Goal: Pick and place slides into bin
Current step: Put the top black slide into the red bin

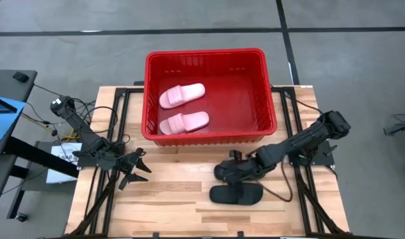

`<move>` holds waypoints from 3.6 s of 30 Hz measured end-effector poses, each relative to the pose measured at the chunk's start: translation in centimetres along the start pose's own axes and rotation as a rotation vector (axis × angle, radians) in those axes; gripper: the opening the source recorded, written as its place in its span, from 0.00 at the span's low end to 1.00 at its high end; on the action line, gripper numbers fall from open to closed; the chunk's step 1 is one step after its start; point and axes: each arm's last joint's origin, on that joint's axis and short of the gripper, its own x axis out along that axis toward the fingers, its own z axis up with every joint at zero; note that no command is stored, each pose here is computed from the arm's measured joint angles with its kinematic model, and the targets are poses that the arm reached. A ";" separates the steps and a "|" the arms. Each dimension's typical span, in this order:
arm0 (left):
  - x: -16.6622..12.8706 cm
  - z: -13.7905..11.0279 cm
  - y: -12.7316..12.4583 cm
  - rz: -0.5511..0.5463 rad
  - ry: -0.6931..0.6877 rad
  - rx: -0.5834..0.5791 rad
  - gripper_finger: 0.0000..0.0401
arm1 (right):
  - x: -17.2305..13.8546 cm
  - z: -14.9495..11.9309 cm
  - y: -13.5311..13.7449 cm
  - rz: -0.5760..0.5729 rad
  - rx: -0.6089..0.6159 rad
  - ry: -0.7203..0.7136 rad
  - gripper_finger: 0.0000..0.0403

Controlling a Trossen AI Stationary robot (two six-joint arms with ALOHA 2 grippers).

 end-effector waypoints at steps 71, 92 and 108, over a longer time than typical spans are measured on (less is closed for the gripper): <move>0.0 0.0 0.0 0.000 0.001 0.000 0.46 | 2.6 7.6 -2.0 -0.187 0.009 0.023 0.33; 0.0 0.0 0.0 -0.001 0.001 0.000 0.46 | 5.1 3.8 0.4 -0.265 0.909 0.147 0.41; 0.0 0.0 0.0 -0.009 0.007 0.001 0.46 | 11.4 5.7 -2.0 -0.201 1.232 0.129 0.46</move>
